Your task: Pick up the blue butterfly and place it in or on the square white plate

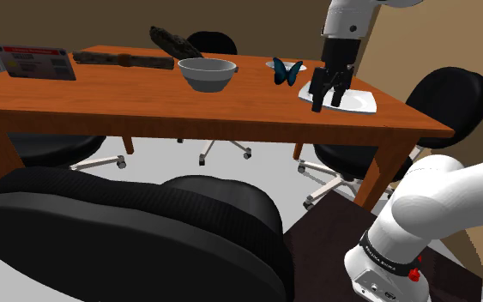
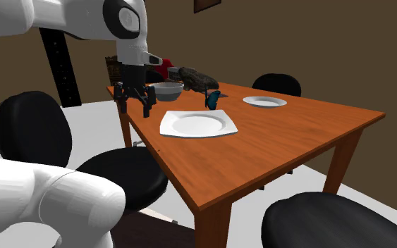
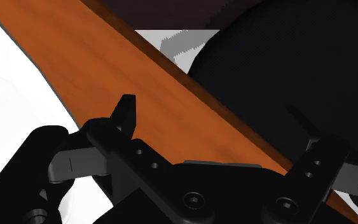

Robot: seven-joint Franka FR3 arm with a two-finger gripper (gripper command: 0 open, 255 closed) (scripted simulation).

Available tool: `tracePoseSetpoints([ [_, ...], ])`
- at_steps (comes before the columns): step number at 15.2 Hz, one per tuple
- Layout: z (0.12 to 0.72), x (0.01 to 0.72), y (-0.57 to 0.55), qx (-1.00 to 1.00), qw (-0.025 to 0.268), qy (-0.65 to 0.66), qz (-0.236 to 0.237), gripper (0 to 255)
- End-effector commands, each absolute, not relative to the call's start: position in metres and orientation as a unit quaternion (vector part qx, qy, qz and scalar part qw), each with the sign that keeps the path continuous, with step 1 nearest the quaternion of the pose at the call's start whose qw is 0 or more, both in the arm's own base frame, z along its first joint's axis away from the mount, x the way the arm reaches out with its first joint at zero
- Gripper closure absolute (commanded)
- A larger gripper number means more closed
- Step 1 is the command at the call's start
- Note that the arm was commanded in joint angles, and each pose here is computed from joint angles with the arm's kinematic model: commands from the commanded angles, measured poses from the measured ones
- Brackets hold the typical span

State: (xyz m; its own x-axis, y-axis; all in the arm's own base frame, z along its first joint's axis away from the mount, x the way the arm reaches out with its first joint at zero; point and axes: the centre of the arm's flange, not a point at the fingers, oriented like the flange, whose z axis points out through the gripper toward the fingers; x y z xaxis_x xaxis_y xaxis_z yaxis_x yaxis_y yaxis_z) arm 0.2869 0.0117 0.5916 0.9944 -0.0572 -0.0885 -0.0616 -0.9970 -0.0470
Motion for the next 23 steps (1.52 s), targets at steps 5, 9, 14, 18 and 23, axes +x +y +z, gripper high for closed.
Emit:
tracePoseSetpoints([
  [5,0.599,0.326,-0.020,-0.999,0.023,-0.002,0.038,0],
  [9,0.607,0.368,-0.049,-0.999,0.020,-0.033,0.033,0],
  [14,0.618,0.421,-0.081,-0.997,0.017,-0.072,0.026,0],
  [18,0.627,0.466,-0.104,-0.994,0.015,-0.103,0.020,0],
  [23,0.640,0.524,-0.128,-0.990,0.012,-0.142,0.013,0],
])
